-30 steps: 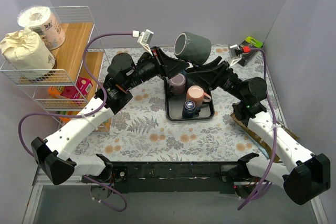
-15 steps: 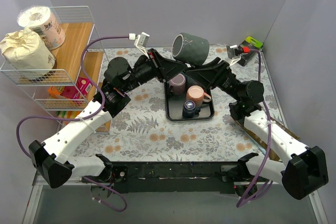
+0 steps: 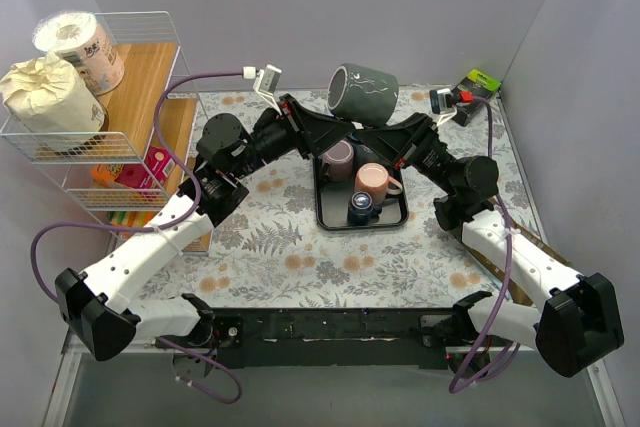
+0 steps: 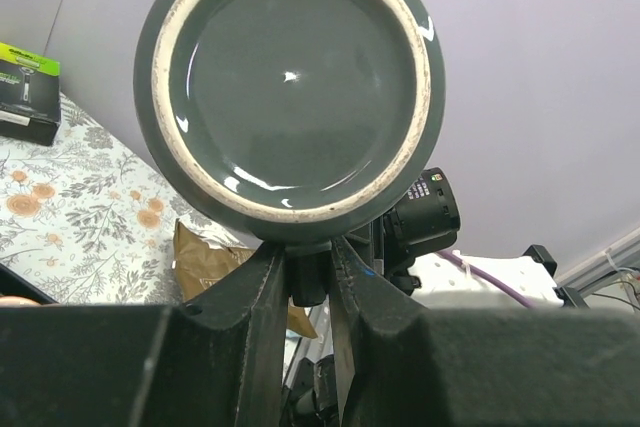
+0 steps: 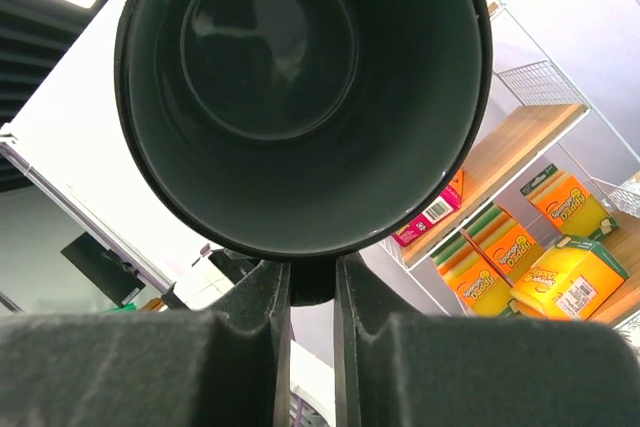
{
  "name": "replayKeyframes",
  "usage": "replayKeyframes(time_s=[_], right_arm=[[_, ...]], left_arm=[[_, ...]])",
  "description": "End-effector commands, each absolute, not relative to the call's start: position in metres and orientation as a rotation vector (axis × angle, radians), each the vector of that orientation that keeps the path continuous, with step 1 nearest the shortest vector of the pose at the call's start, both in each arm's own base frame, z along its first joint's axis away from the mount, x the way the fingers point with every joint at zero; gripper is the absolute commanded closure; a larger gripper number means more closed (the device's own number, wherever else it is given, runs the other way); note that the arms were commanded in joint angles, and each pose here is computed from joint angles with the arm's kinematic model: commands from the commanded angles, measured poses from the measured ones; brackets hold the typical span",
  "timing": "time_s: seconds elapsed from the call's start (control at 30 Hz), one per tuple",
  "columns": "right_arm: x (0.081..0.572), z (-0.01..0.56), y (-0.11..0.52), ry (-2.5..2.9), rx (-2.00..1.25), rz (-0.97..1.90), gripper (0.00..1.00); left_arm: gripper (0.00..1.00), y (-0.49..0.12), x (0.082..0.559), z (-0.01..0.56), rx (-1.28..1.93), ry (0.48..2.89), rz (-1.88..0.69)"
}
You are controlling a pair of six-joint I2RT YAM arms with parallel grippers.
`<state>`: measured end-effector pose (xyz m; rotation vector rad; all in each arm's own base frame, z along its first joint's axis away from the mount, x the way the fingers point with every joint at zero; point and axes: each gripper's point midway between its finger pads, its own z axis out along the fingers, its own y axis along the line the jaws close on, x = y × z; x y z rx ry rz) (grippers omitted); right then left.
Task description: Turn the mug right side up
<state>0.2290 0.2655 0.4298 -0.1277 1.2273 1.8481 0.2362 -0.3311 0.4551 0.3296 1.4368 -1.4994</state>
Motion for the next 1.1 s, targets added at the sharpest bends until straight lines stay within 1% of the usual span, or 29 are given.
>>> replayKeyframes(time_s=[0.0,0.03,0.07,0.1,0.17,0.2,0.27,0.33,0.4,0.43,0.47,0.53,0.57,0.63,0.67,0.73,0.77,0.8,0.87,0.9,0.97,1.07], right_arm=[[0.224,0.457,0.26,1.118,-0.142,1.855,0.99],[0.225,0.456,0.259,1.118,-0.138,1.852,0.99],[0.225,0.456,0.259,1.121,-0.13,1.85,0.99],[0.225,0.456,0.258,1.119,-0.127,1.849,0.99],[0.226,0.457,0.257,1.117,-0.112,1.849,0.99],[0.226,0.457,0.256,1.12,-0.103,1.845,0.99],[0.227,0.46,0.254,1.111,-0.089,1.838,0.99],[0.229,0.462,0.252,1.11,-0.066,1.834,0.99],[0.229,0.463,0.25,1.11,-0.051,1.83,0.99],[0.231,0.465,0.249,1.107,-0.038,1.828,0.99],[0.232,0.464,0.249,1.112,-0.031,1.826,0.99],[0.235,0.464,0.248,1.123,-0.002,1.817,0.99],[0.236,0.465,0.247,1.119,0.001,1.806,0.99],[0.242,0.46,0.247,1.159,0.026,1.772,0.99],[0.244,0.464,0.246,1.159,0.013,1.733,0.99],[0.256,0.453,0.247,1.24,0.031,1.643,0.99],[0.257,0.458,0.245,1.249,0.029,1.608,0.99],[0.265,0.446,0.245,1.325,0.058,1.559,0.99],[0.276,0.448,0.234,1.343,0.083,1.436,0.99],[0.288,0.429,0.228,1.434,0.141,1.363,0.99],[0.301,0.419,0.21,1.486,0.179,1.243,0.99],[0.319,0.385,0.177,1.637,0.275,1.057,0.99]], left_arm=[[1.0,-0.321,0.216,0.481,0.377,1.333,-1.526],[0.99,-0.321,0.218,0.479,0.375,1.339,-1.521],[0.94,-0.322,0.219,0.477,0.37,1.35,-1.516],[0.84,-0.322,0.22,0.476,0.367,1.355,-1.512],[0.77,-0.321,0.222,0.473,0.361,1.363,-1.498],[0.67,-0.321,0.224,0.472,0.354,1.37,-1.488],[0.64,-0.32,0.226,0.468,0.35,1.384,-1.465],[0.55,-0.318,0.231,0.466,0.328,1.393,-1.437],[0.52,-0.318,0.235,0.461,0.322,1.413,-1.414],[0.48,-0.316,0.238,0.46,0.308,1.418,-1.399],[0.4,-0.316,0.24,0.456,0.297,1.439,-1.385],[0.34,-0.314,0.246,0.453,0.274,1.453,-1.355],[0.25,-0.314,0.249,0.448,0.265,1.475,-1.341],[0.21,-0.313,0.253,0.443,0.251,1.496,-1.313],[0.16,-0.312,0.257,0.437,0.232,1.522,-1.291],[0.1,-0.309,0.262,0.433,0.213,1.54,-1.259],[0.07,-0.306,0.267,0.428,0.185,1.56,-1.23],[0.02,-0.303,0.268,0.426,0.172,1.566,-1.214],[0.02,-0.296,0.277,0.416,0.126,1.602,-1.144],[0.02,-0.293,0.279,0.415,0.11,1.61,-1.123],[0.02,-0.288,0.285,0.404,0.088,1.654,-1.065],[0.02,-0.28,0.297,0.39,0.047,1.707,-0.967]])
